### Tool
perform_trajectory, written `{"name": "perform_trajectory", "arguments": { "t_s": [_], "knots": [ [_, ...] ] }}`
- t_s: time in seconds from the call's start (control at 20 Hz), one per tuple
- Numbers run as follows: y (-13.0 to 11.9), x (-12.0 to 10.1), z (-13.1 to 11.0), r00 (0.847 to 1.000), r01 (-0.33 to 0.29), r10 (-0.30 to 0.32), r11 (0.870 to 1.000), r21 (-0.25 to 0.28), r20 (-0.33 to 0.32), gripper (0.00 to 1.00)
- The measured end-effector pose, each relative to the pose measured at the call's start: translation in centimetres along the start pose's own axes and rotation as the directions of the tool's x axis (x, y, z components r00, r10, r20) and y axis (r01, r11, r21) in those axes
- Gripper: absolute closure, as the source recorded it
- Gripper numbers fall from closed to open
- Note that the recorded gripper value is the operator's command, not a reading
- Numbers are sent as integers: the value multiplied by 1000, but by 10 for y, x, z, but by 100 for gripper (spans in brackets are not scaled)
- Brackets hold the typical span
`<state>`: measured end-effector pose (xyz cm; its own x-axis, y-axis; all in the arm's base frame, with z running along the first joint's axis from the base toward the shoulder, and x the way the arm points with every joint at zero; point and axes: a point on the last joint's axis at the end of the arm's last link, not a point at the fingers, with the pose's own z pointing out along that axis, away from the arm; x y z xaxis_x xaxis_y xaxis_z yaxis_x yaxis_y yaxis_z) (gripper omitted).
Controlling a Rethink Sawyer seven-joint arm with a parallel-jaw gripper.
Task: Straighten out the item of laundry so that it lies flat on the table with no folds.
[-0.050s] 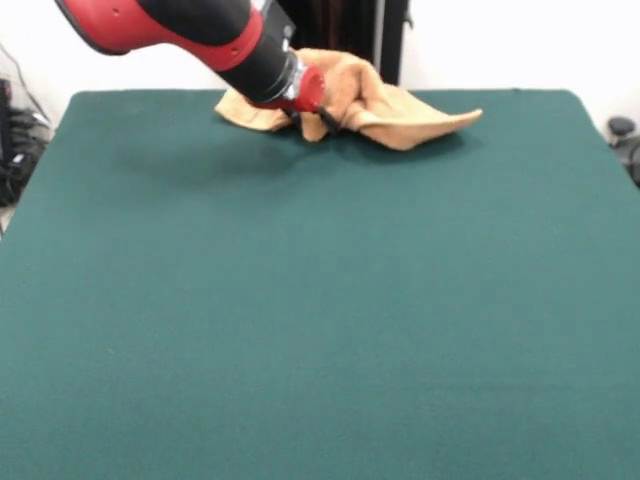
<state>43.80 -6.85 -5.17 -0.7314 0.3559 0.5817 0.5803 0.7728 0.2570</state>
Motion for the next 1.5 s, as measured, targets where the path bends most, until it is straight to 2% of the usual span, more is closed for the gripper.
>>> {"name": "perform_trajectory", "arguments": {
  "t_s": [0.45, 0.5, 1.35, 1.5],
  "knots": [
    [-4, 16, 13, 999, -7, 8, 1000, 7, -52, 0],
    [-6, 18, 13, 998, -10, 10, 1000, 10, -57, 100],
    [-14, 24, 14, 998, -22, 24, 999, 32, -62, 100],
    [-14, 21, 6, 998, 59, -63, 992, 112, 31, 100]
  ]
}}
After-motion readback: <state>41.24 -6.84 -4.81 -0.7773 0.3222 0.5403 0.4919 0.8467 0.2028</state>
